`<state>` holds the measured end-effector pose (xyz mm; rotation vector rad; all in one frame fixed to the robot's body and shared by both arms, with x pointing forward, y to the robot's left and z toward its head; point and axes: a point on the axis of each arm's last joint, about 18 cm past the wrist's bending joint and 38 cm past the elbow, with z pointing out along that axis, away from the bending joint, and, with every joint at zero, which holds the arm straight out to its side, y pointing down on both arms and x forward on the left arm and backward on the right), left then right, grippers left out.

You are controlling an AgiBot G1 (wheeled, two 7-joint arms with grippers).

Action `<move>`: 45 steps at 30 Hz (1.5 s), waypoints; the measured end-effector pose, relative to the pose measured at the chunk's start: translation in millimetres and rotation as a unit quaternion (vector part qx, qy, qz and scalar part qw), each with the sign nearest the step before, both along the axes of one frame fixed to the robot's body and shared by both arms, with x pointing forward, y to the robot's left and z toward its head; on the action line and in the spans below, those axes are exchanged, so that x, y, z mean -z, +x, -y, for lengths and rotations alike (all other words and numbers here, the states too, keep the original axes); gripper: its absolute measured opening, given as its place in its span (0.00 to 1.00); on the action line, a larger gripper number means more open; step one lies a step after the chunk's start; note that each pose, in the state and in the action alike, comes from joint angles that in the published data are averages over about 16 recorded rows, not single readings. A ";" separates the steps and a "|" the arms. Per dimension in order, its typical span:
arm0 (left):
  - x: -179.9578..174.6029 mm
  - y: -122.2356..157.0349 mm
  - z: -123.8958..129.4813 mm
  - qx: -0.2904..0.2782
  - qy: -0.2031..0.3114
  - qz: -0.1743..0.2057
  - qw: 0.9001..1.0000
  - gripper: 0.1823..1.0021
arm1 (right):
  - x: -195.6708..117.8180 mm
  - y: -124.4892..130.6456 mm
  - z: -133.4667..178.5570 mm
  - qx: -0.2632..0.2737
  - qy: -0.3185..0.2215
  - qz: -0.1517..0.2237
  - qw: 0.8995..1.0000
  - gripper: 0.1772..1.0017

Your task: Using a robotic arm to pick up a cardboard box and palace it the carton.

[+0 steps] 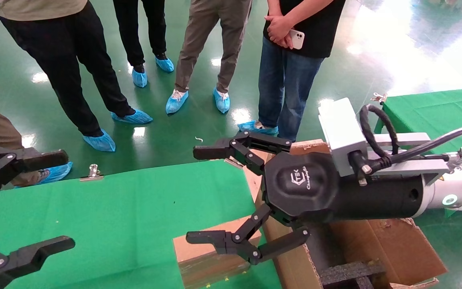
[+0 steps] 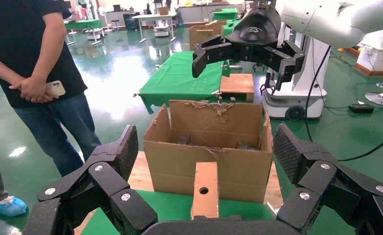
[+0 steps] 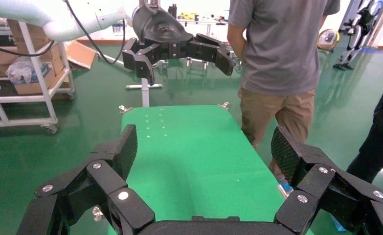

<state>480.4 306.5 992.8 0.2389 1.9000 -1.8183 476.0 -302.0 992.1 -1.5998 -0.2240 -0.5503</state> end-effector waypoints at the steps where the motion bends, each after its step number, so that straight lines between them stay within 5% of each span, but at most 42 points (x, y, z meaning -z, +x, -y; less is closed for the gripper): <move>1: 0.0 0.0 0.0 0.000 0.000 0.000 1.000 1.00 | 0.0 0.0 0.0 0.000 0.000 0.000 1.000 1.00; 29: 0.0 0.0 0.0 0.000 0.000 0.000 1.000 0.98 | 0.0 0.2 0.3 0.001 0.000 0.000 1.000 1.00; 37: 0.0 0.0 0.0 0.000 0.000 0.000 1.000 0.88 | 2.1 4.8 0.3 0.014 -0.028 0.001 1.000 1.00; 45: 0.0 0.0 0.0 0.000 0.000 0.000 1.000 0.71 | 11.8 24.0 -4.4 0.043 -0.112 -0.006 0.993 1.00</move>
